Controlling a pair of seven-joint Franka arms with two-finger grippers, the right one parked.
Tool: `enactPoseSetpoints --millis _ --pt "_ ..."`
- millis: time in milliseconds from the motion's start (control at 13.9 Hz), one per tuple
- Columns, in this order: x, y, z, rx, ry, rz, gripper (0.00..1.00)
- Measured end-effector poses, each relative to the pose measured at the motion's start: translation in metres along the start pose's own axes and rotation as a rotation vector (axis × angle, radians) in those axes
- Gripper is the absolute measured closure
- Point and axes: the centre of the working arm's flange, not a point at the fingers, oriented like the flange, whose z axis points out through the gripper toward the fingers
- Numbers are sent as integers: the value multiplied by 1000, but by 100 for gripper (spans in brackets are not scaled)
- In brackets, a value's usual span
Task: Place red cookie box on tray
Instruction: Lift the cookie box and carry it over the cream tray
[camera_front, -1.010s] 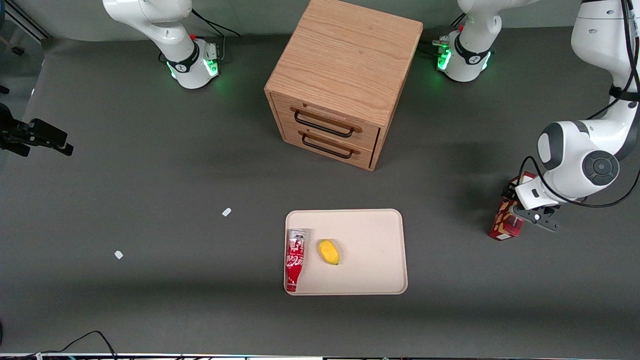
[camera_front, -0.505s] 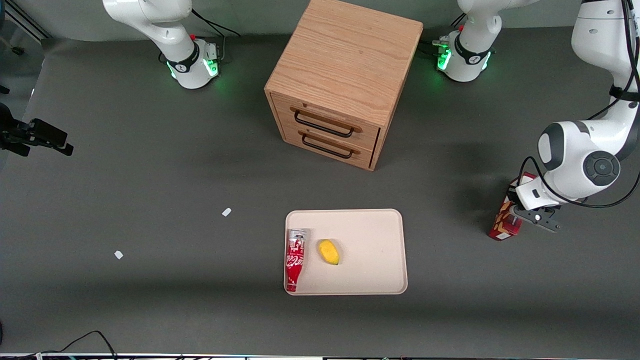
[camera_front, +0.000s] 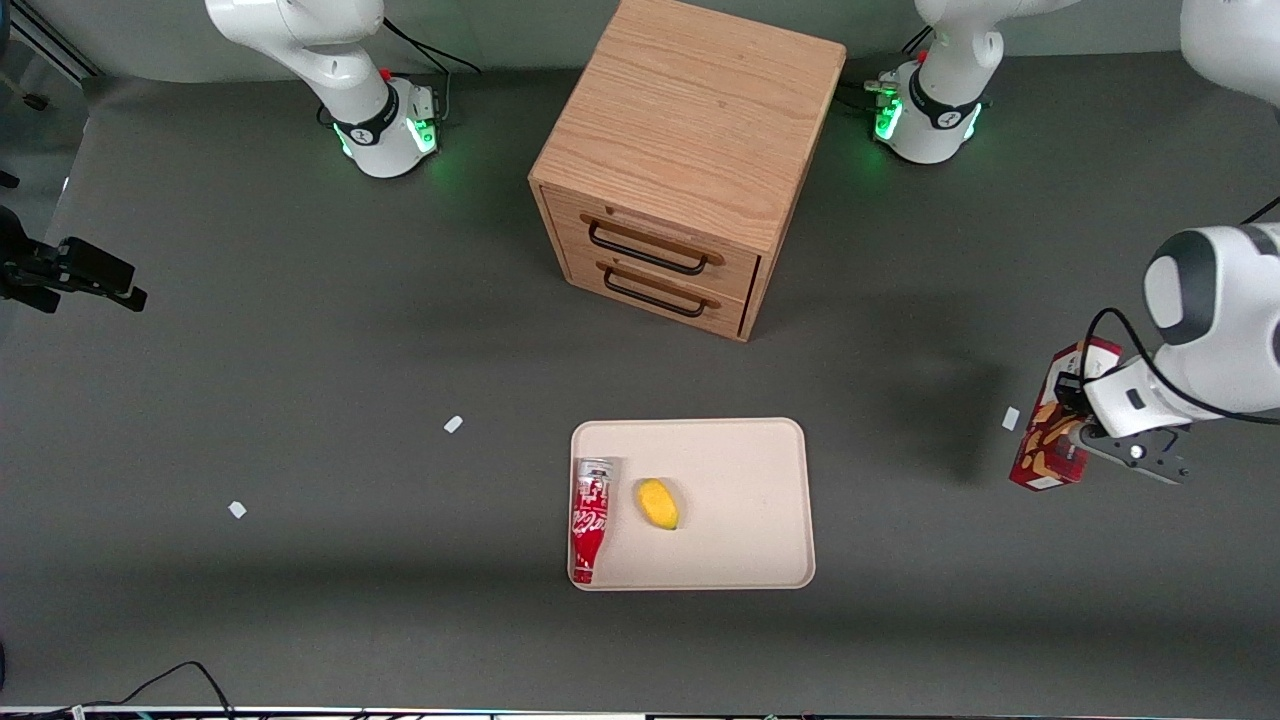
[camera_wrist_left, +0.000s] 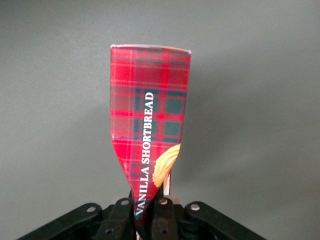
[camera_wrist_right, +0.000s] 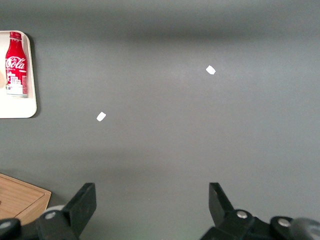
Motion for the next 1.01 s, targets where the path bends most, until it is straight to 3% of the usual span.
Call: enactPoseSetpoints --millis 289,577,866,1010 --pt "20 54 -57 -23 -5 -92 89" --pt "48 125 -104 -33 15 -183 89" --pt "93 190 -77 -70 -5 -258 89" --pt "120 214 -51 -93 10 -281 89"
